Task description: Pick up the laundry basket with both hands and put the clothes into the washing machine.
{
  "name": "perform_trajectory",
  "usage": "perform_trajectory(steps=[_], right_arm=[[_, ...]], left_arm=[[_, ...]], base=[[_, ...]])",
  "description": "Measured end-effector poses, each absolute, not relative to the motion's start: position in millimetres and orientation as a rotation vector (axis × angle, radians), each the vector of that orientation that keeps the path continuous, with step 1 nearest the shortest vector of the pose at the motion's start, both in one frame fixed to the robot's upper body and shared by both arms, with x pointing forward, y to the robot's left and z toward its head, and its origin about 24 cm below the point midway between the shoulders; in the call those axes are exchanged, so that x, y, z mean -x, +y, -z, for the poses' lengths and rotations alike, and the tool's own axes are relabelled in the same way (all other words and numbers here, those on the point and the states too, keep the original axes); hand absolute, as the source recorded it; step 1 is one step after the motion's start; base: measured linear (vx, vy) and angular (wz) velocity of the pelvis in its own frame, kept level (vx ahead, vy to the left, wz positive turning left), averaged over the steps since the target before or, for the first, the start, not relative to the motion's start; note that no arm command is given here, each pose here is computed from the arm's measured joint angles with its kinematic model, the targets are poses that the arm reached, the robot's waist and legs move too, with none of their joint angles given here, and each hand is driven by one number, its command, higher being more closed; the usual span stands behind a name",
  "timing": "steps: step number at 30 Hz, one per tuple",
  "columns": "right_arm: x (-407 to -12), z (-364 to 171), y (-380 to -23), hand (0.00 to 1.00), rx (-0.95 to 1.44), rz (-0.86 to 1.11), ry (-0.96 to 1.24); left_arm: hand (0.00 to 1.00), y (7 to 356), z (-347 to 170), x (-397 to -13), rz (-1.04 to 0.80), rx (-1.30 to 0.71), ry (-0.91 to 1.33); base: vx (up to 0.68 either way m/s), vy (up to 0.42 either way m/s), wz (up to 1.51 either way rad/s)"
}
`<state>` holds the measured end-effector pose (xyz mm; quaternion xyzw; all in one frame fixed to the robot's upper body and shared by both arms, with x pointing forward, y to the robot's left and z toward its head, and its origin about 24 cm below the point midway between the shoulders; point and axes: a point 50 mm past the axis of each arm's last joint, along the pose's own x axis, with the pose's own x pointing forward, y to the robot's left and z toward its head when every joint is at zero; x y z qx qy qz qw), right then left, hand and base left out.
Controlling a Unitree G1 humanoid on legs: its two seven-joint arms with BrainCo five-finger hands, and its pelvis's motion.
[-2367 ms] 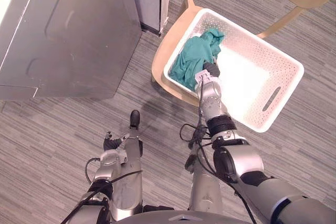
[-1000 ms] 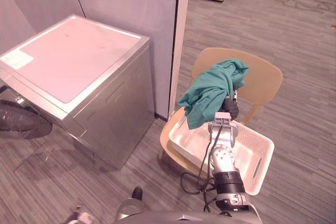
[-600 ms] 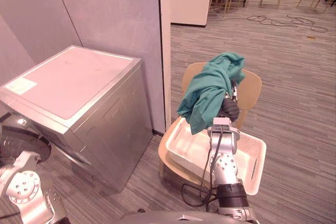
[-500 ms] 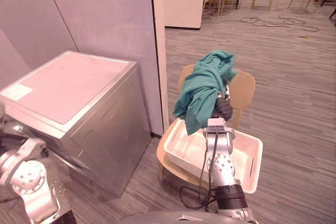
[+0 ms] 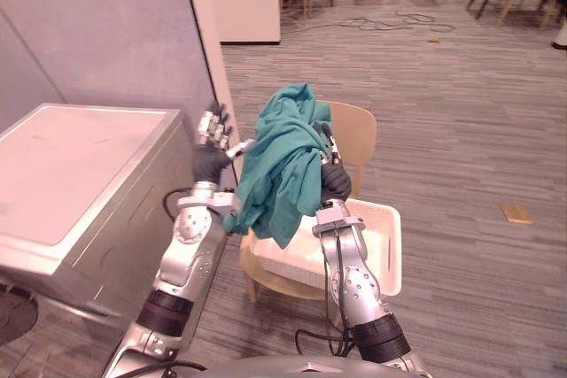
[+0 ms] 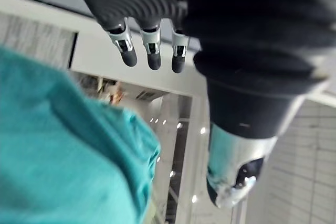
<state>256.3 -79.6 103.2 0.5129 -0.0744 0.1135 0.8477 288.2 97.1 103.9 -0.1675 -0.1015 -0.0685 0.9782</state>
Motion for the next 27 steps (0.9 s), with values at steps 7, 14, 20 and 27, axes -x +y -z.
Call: perform_trajectory(steps=[7,14,20,27], right_arm=[[-253,-110,-76,1.00,-1.081,-0.266,-0.162],[-252,-117,-81,1.00,-1.083,-0.242,-0.187],[-253,-115,-88,1.00,-1.094,-0.210,-0.194],[-254,-113,-93,1.00,-1.117,-0.174,-0.187]], left_arm=[[0.00,68,-113,-309,0.267,0.274,-0.161],[0.00,50,-120,-316,0.361,0.183,-0.165],[0.00,30,-122,-318,0.477,0.114,-0.150],[0.00,23,-112,-322,0.500,-0.079,-0.157]], base=[[-0.01,-0.009,-0.13],[-0.04,-0.004,-0.08],[0.00,0.000,0.00],[-0.04,-0.010,0.00]])
